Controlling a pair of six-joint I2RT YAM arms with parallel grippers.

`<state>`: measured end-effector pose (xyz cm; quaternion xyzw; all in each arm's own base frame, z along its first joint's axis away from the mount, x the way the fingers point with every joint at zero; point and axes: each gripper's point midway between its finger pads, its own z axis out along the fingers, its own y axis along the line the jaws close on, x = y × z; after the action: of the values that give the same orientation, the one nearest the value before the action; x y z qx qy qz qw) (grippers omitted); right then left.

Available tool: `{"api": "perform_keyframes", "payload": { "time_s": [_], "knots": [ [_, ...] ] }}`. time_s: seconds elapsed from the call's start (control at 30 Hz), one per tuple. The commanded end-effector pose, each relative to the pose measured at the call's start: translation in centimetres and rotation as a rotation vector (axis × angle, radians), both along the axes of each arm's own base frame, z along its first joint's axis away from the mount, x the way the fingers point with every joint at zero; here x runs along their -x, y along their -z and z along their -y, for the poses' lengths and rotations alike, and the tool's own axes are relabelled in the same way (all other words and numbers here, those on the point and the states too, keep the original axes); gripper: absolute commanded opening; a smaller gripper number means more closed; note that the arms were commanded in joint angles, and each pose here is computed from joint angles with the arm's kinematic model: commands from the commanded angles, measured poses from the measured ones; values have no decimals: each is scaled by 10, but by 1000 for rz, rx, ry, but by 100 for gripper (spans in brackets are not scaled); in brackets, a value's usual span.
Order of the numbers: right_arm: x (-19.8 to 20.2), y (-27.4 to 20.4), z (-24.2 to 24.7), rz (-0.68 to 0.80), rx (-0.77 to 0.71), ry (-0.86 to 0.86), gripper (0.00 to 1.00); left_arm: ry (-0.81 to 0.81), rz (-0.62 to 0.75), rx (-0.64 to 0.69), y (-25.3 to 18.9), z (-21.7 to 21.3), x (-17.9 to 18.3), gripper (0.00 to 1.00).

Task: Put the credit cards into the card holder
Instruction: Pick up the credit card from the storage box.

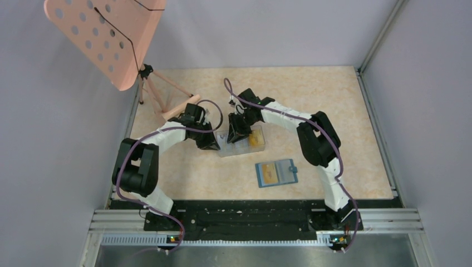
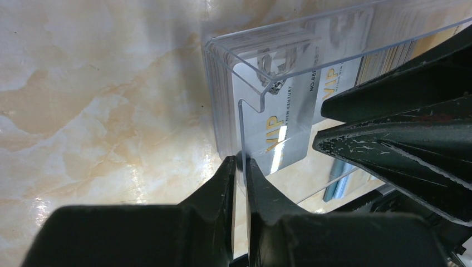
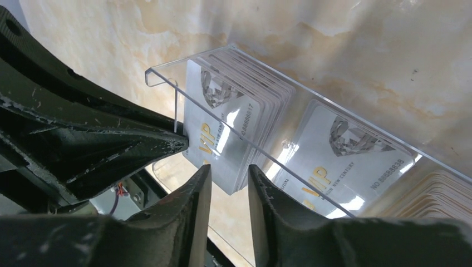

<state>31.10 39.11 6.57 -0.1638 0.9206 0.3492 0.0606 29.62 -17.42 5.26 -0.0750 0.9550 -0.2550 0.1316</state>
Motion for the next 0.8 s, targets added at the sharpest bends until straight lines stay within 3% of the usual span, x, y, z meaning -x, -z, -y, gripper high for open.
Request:
{"api": "perform_keyframes", "payload": {
  "time_s": [0.0,0.1,0.23,0.47,0.77],
  "knots": [
    [-9,-34,-8,104,-30,14,33,25,66,50,-26,12,-6,14],
    [-8,-26,-7,88,-19,14,35,8,114,114,-46,19,-13,30],
    [-8,-21,-7,84,-11,17,36,-22,165,157,-63,23,-24,37],
    [-12,-15,-10,79,-5,24,35,-56,145,65,-49,10,-40,39],
    [-12,-13,-15,55,-24,17,28,-92,133,-36,-35,-3,-54,35]
  ]
}}
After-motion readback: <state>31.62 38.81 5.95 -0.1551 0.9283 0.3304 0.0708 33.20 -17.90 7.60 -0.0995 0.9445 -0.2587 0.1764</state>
